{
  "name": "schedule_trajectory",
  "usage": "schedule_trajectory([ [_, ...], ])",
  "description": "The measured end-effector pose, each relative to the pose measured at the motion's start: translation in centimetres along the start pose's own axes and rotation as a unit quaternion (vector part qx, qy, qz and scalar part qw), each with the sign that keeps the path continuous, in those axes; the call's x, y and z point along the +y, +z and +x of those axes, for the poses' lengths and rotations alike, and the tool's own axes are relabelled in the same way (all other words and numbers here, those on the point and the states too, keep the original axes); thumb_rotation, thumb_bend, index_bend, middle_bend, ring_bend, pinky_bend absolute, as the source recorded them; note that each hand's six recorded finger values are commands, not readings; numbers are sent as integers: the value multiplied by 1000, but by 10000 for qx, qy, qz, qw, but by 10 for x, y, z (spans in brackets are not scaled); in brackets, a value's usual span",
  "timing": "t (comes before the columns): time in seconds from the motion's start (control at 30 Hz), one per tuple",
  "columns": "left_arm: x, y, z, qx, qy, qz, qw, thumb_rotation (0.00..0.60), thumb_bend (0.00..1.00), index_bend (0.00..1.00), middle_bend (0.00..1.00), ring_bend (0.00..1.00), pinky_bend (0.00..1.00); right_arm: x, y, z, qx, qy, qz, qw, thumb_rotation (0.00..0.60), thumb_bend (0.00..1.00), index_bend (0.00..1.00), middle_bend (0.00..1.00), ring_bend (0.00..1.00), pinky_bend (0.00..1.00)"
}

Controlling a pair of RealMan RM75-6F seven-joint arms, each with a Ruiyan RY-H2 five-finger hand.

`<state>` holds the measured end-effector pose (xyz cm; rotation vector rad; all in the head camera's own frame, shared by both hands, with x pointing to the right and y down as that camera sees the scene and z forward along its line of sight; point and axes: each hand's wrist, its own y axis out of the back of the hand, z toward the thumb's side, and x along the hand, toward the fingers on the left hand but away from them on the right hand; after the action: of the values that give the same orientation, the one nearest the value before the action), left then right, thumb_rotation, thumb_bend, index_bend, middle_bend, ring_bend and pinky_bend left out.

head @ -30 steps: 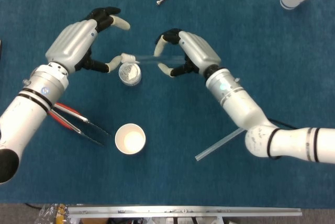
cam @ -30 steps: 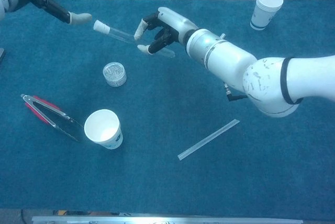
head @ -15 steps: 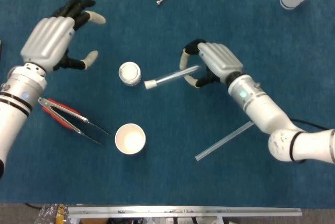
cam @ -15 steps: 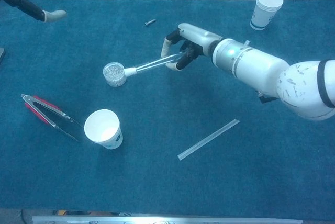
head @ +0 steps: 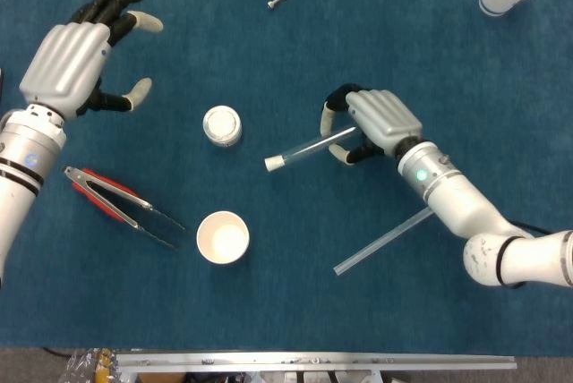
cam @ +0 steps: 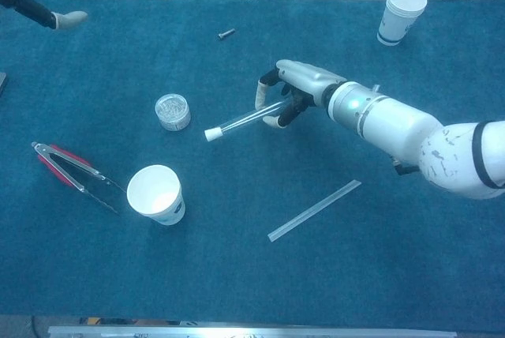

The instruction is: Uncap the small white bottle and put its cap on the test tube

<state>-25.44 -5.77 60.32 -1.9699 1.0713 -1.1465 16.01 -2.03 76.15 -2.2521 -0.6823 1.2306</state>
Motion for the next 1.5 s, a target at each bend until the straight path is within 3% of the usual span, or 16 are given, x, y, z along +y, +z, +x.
schedule_trajectory([
  [0.23, 0, 0, -2, -60, 54, -10, 10000, 600, 335, 243, 78, 0, 78, -15, 0, -2, 234, 25, 628, 9977, 600, 304, 603, 245, 109, 200],
  [0.5, 2, -2, -3, -76, 115, -49, 9999, 600, 336, 243, 78, 0, 78, -22, -2, -2, 377, 86, 1169, 9924, 600, 282, 343, 141, 21, 117],
  [0.67, 1, -3, -3, -77, 130, -55, 9999, 600, 336, 243, 75, 0, 73, -17, -2, -1, 390, 41, 1276, 9911, 600, 262, 255, 110, 0, 100],
  [0.87, 2, -10, -7, 10, 183, -64, 9998, 600, 336, 240, 75, 0, 73, 2, -6, 4, 339, -167, 1226, 9917, 600, 260, 229, 104, 0, 100],
  [1.07, 7, -30, -15, 206, 424, 132, 9988, 600, 336, 230, 78, 0, 73, 39, -26, 22, 99, -650, 1131, 9914, 600, 281, 229, 126, 25, 100],
  [1.3, 4, -57, -26, 461, 738, 562, 9946, 600, 336, 229, 85, 0, 73, 87, -60, 70, -327, -1311, 1029, 9855, 600, 339, 229, 156, 69, 103],
  [1.5, -4, -82, -45, 776, 875, 1052, 9875, 600, 335, 229, 86, 0, 73, 109, -90, 119, -762, -1597, 1041, 9787, 600, 340, 229, 156, 69, 103],
])
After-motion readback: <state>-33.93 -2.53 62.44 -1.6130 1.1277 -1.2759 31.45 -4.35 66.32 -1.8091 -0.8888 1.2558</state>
